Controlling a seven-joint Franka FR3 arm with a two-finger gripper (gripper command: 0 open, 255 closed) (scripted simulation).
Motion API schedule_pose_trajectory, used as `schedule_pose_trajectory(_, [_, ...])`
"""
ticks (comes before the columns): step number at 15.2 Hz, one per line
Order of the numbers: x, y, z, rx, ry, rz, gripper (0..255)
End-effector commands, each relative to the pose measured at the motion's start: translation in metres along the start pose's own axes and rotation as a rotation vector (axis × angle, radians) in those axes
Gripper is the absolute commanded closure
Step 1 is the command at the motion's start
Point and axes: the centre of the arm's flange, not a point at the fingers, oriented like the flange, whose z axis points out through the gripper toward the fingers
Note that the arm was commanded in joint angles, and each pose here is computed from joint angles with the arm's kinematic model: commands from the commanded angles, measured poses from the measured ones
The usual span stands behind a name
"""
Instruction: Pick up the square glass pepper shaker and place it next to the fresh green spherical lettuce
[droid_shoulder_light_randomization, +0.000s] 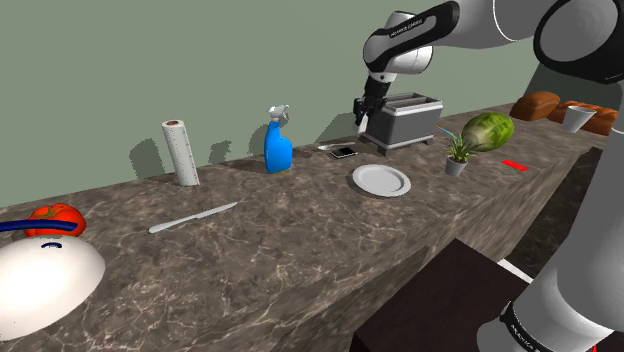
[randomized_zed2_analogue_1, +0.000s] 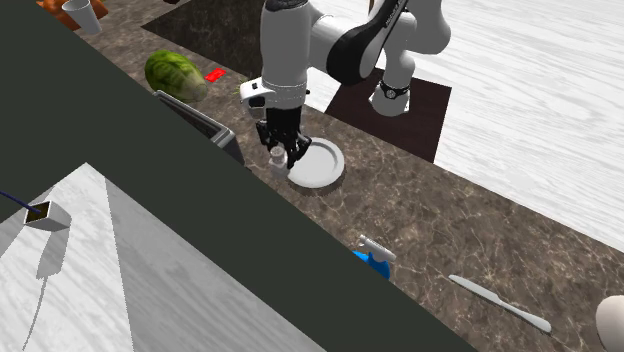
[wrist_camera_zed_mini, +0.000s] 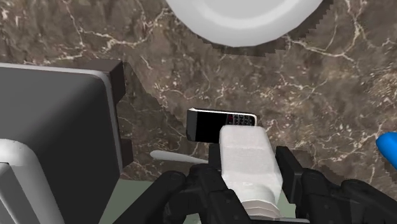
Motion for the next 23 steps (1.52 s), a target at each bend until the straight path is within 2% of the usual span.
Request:
schedule_pose_trajectory(1, [0.003, 0.0, -0.01, 0.0, 0.0, 0.0, 255])
schedule_pose_trajectory(19, [0.026, -0.003, -0.1, 0.0, 0.0, 0.0, 255])
schedule_pose_trajectory(23, [0.008, 0.047, -0.106, 0.0, 0.0, 0.0, 255])
